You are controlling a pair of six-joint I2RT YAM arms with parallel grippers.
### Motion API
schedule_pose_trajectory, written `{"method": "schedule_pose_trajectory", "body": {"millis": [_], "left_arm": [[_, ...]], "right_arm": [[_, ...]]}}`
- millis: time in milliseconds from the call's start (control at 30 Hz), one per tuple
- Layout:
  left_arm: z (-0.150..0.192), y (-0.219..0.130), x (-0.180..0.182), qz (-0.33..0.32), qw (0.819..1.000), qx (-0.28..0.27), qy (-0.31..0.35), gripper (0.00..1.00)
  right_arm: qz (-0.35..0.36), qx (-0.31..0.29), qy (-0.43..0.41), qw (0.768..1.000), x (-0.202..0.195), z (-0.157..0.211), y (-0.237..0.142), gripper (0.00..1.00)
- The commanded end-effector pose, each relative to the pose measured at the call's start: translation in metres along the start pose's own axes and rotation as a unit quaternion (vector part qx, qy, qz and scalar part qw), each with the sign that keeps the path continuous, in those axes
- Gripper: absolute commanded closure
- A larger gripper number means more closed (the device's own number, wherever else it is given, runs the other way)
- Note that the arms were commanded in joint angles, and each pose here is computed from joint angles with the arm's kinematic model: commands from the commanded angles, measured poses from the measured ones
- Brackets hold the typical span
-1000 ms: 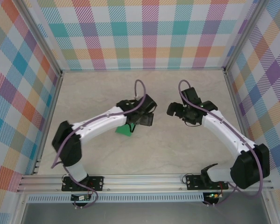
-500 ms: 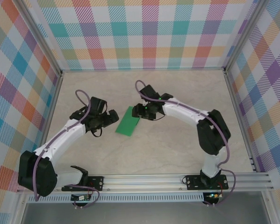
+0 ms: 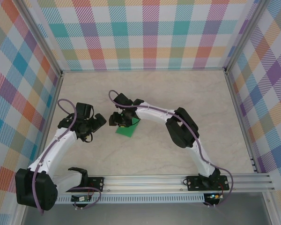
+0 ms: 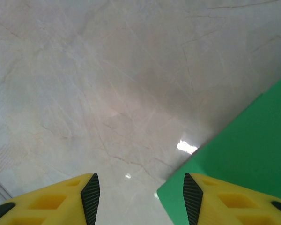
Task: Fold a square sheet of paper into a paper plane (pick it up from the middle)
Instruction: Move the paper to the center of the table.
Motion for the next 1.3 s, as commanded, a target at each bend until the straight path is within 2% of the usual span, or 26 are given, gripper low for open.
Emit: {"method": "schedule_pose_trajectory", "body": {"millis": [0, 133, 333, 533, 633, 833, 1033, 1267], "left_arm": [[0.004, -0.001, 0.009, -0.016, 1.000, 0.008, -0.006, 0.00], [0.002, -0.001, 0.007, -0.011, 1.000, 0.011, -0.004, 0.00], [0.000, 0.000, 0.000, 0.012, 1.000, 0.014, 0.008, 0.00], [-0.003, 0.003, -0.007, 0.032, 0.999, 0.027, 0.019, 0.00], [-0.003, 0.006, -0.012, 0.048, 0.998, 0.032, 0.023, 0.00], [0.001, 0.017, -0.032, 0.136, 0.988, 0.061, 0.038, 0.01], [0.010, 0.023, -0.071, 0.231, 0.967, 0.074, 0.077, 0.06], [0.033, 0.031, -0.129, 0.285, 0.944, 0.081, 0.145, 0.17]], "right_arm": [[0.021, 0.021, 0.001, 1.000, -0.007, 0.002, 0.007, 0.47], [0.059, 0.045, -0.038, 0.996, -0.025, 0.010, 0.012, 0.47], [0.107, 0.086, -0.144, 0.980, -0.066, 0.036, -0.001, 0.47], [0.096, 0.115, -0.199, 0.968, -0.091, 0.063, -0.026, 0.46], [0.080, 0.094, -0.203, 0.971, -0.083, 0.065, -0.043, 0.46], [0.018, 0.001, -0.133, 0.991, -0.065, 0.063, -0.091, 0.41], [0.041, -0.072, 0.007, 0.997, -0.106, 0.054, -0.127, 0.31], [-0.004, -0.114, 0.098, 0.989, -0.147, 0.052, -0.158, 0.09]]}}
Point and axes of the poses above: each hand's point on the last joint's axis, 136 mm out from that joint toward the fingers, its own y axis out along the fingers, its own x axis along the line the jaws close on, z = x × y, the point moved 7 cm from there along -y, back along the fingers, and after that the axes turned 12 degrees about y, right-handed, at the moved point
